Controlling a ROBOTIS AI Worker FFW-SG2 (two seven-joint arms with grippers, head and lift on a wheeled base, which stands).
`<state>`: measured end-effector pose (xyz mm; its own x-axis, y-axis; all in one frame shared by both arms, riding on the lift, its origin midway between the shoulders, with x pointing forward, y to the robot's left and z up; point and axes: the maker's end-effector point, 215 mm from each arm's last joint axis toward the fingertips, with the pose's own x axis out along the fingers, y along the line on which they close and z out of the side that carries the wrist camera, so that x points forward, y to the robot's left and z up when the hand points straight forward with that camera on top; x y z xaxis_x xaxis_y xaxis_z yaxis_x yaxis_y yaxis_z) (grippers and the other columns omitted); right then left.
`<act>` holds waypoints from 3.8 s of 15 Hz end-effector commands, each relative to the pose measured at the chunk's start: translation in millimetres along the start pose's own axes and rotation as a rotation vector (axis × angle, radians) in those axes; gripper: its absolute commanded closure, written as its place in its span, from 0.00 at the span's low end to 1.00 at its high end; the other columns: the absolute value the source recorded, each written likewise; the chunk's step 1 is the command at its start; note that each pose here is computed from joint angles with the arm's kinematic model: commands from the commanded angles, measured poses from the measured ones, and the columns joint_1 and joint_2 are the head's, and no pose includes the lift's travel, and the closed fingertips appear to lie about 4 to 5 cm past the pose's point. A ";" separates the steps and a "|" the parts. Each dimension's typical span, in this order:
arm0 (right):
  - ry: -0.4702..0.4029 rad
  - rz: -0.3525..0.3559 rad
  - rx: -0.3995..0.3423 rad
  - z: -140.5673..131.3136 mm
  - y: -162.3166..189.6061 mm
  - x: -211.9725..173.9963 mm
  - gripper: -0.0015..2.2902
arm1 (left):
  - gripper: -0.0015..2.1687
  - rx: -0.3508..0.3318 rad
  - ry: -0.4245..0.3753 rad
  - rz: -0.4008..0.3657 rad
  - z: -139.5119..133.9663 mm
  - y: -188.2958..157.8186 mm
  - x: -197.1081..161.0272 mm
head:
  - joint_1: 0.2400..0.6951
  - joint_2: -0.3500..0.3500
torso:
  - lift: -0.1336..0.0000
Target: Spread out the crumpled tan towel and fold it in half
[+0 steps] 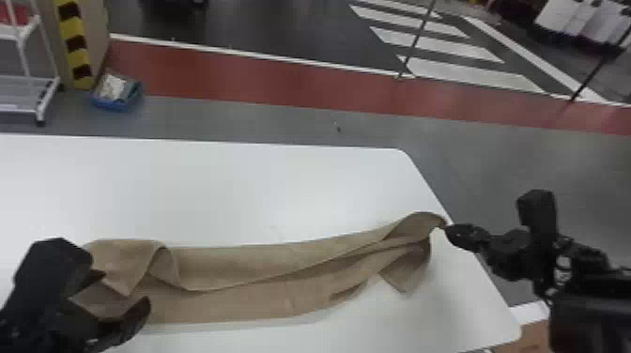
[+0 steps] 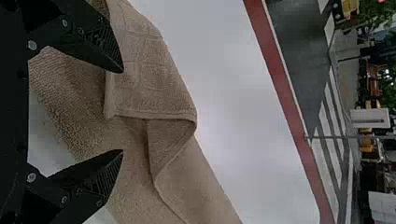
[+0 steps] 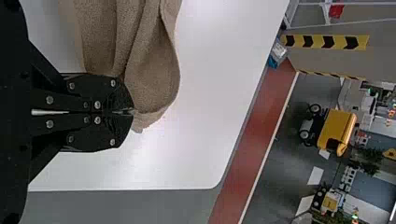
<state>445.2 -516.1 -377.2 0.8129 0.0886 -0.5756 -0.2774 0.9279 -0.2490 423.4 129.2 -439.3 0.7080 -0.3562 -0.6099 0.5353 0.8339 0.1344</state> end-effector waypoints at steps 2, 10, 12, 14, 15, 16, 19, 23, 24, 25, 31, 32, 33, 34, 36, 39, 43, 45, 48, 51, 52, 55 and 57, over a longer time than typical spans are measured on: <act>0.006 -0.008 0.010 -5.6 -3.4 -3.3 0.53 | 0.17 0.032 0.013 0.002 0.5 -24.6 11.5 | 1.00 0.00 | 0.10; 0.012 -0.002 0.015 -8.8 -0.8 -1.6 0.53 | 0.24 0.066 0.059 0.066 -0.6 4.8 27.8 | 1.00 0.00 | 0.10; 0.013 -0.004 0.015 -9.3 -1.7 -2.1 0.53 | 0.31 0.050 0.083 0.075 -7.7 11.8 28.2 | 1.00 0.00 | 0.10; 0.015 -0.005 0.020 -10.3 -1.7 -2.3 0.53 | 0.39 0.044 0.093 0.079 -10.9 14.8 28.1 | 1.00 0.00 | 0.10; 0.015 -0.006 0.019 -10.1 -2.3 -2.6 0.53 | 0.39 0.043 0.091 0.083 -10.1 16.7 27.2 | 1.00 0.00 | 0.10; 0.015 -0.005 0.020 -10.3 -1.7 -2.3 0.53 | 0.39 0.042 0.088 0.076 -8.9 16.3 25.8 | 1.00 0.00 | 0.10; 0.015 -0.005 0.020 -10.3 -1.7 -2.3 0.53 | 0.39 0.015 0.099 0.068 -10.3 19.6 17.7 | 1.00 0.00 | 0.10; 0.016 -0.006 0.021 -11.4 -2.0 -2.8 0.53 | 0.40 -0.020 0.101 0.052 -6.3 19.9 8.7 | 1.00 0.00 | 0.10; 0.016 -0.006 0.021 -11.4 -2.0 -2.8 0.53 | 0.53 -0.022 0.100 0.047 -6.0 19.9 8.2 | 1.00 0.00 | 0.10; 0.016 -0.006 0.021 -11.4 -2.0 -2.8 0.53 | 0.57 -0.022 0.100 0.052 -5.6 21.8 8.0 | 1.00 0.00 | 0.10; -0.059 -0.034 0.000 33.0 -12.7 -25.8 0.53 | 0.79 -0.105 -0.037 0.173 38.8 98.9 -46.2 | 1.00 0.00 | 0.10; -0.060 -0.052 -0.006 43.7 -20.1 -33.6 0.53 | 0.79 -0.131 -0.056 0.187 49.7 114.9 -55.8 | 1.00 0.00 | 0.10; -0.059 -0.060 -0.019 57.5 -24.2 -39.1 0.53 | 0.79 -0.142 -0.090 0.203 65.0 131.1 -65.2 | 1.00 0.00 | 0.10; -0.052 -0.065 -0.042 69.7 -28.6 -43.4 0.53 | 0.79 -0.147 -0.128 0.208 83.0 140.7 -68.6 | 1.00 0.00 | 0.10; -0.039 -0.087 -0.055 89.6 -41.1 -44.5 0.53 | 0.79 -0.145 -0.169 0.229 110.9 160.5 -71.0 | 1.00 0.01 | 0.10; -0.018 -0.127 -0.026 113.6 -53.5 -18.8 0.53 | 0.80 -0.153 -0.172 0.219 142.4 193.5 -34.4 | 0.98 0.06 | 0.10; -0.007 -0.150 -0.024 164.3 -66.6 39.2 0.53 | 0.80 -0.147 -0.211 0.187 214.5 236.0 13.1 | 0.84 0.10 | 0.10; -0.007 -0.157 -0.032 195.0 -74.1 60.6 0.53 | 0.80 -0.121 -0.226 0.196 239.9 248.6 28.8 | 0.70 0.14 | 0.10; -0.065 -0.206 -0.090 276.1 -91.8 77.1 0.53 | 0.80 -0.069 -0.298 0.225 295.2 270.4 36.3 | 0.58 0.17 | 0.10; -0.124 -0.206 -0.064 323.5 -96.8 63.7 0.53 | 0.80 -0.079 -0.371 0.242 330.2 296.2 8.3 | 0.40 0.20 | 0.10; -0.126 -0.188 -0.058 322.4 -86.8 59.2 0.53 | 0.80 -0.085 -0.393 0.240 331.6 296.9 -3.3 | 0.29 0.22 | 0.10; -0.109 -0.154 -0.065 278.8 -60.6 35.0 0.53 | 0.80 -0.118 -0.402 0.239 287.9 289.8 -29.5 | 0.24 0.24 | 0.10; -0.082 -0.125 -0.053 241.0 -42.1 17.7 0.53 | 0.80 -0.160 -0.378 0.224 245.3 273.7 -47.4 | 0.32 0.25 | 0.10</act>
<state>620.8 -468.1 -173.5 0.8920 -0.0037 -0.4520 -0.1832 0.9112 -0.3690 677.5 261.5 -166.2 0.9346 -0.2715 -0.2297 0.3023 0.9468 0.1108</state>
